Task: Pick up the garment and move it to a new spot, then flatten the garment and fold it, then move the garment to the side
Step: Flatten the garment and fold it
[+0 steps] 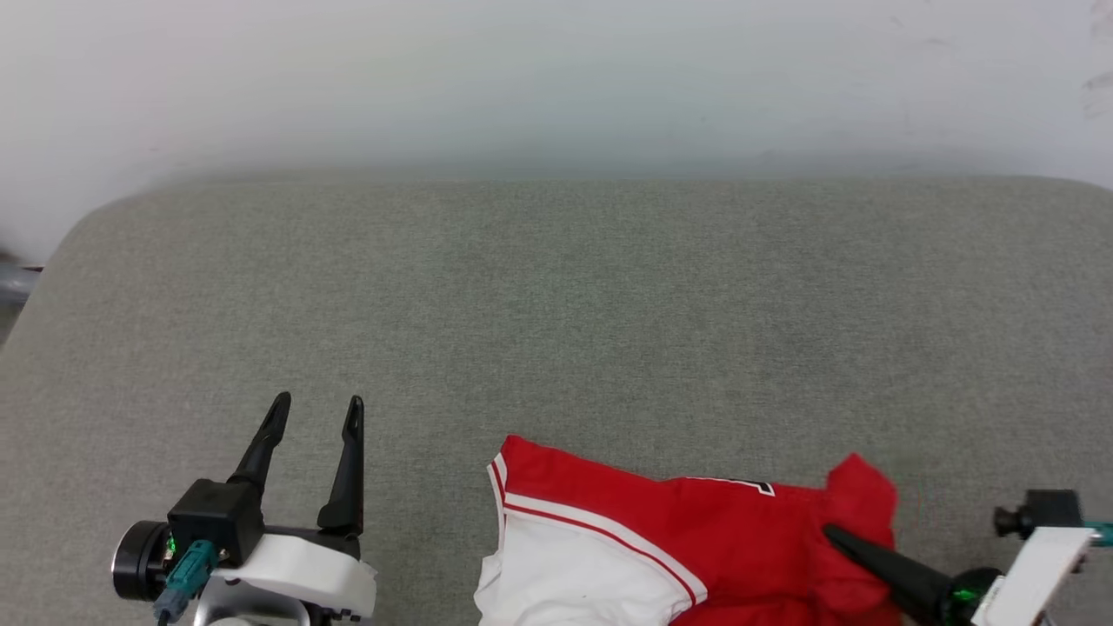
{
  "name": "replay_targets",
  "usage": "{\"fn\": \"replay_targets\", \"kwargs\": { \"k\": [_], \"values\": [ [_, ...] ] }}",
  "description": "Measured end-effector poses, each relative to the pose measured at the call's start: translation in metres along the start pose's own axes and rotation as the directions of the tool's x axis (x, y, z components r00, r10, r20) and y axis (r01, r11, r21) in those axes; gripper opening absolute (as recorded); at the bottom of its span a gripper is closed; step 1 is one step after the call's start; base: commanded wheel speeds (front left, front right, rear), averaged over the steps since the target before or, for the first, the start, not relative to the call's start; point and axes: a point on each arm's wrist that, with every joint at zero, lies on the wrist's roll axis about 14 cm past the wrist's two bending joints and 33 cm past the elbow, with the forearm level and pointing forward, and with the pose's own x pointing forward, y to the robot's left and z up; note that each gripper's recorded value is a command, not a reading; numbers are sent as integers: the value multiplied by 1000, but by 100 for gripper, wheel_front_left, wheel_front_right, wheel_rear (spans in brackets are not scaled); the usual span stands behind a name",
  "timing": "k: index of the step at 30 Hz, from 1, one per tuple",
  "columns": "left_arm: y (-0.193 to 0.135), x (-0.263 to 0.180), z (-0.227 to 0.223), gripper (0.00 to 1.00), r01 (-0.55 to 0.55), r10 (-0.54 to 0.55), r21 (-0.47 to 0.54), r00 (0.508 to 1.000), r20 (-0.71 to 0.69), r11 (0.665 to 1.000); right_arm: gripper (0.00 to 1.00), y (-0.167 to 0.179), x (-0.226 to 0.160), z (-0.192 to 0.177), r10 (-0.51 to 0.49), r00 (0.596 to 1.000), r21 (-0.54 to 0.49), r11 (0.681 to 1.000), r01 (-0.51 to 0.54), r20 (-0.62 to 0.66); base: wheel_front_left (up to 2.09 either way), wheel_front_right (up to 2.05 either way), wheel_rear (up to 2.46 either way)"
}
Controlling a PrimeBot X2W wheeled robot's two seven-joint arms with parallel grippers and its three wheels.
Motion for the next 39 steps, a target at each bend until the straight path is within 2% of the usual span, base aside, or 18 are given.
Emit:
{"fn": "replay_targets", "kwargs": {
  "k": [3,5,14,18,24,25,26,27,31,34,37,39],
  "values": [
    [3,0,2,100,-8,8,0,1000,6,1000,0,21,24,-24,134,989,98,987,-127,-63,0,0,0],
    [7,-1,2,100,-19,19,0,1000,6,1000,0,34,38,-36,190,977,138,975,-177,-91,0,0,0],
    [20,3,-2,100,-58,58,2,998,-5,998,0,76,92,-103,319,902,235,938,-256,-290,0,0,0],
    [27,7,-10,100,-84,84,1,996,-26,996,0,80,108,-124,319,876,238,940,-245,-361,0,0,0],
    [31,16,-21,100,-96,96,-8,994,-48,995,0,53,132,-128,196,907,140,978,-153,-372,0,0,0],
    [31,17,-23,100,-97,97,-7,994,-52,995,19,51,135,-127,185,913,128,981,-147,-363,0,0,0],
    [30,18,-24,100,-96,95,-9,994,-54,995,56,49,137,-127,175,915,119,983,-141,-362,0,0,0],
    [30,19,-25,100,-97,96,-11,994,-54,995,100,48,139,-128,171,915,113,984,-138,-366,0,0,0],
    [30,21,-27,100,-92,92,-6,994,-56,996,100,51,139,-121,171,924,88,985,-150,-341,0,0,0],
    [29,22,-25,100,-84,83,-3,995,-51,996,100,62,137,-105,188,939,31,982,-188,-289,0,0,0],
    [26,23,-22,100,-73,73,2,997,-39,997,100,82,134,-80,224,956,-74,968,-241,-190,0,0,0],
    [24,23,-20,100,-66,66,2,997,-34,998,100,87,129,-58,224,971,-171,956,-237,-87,0,0,0]
  ]
}}
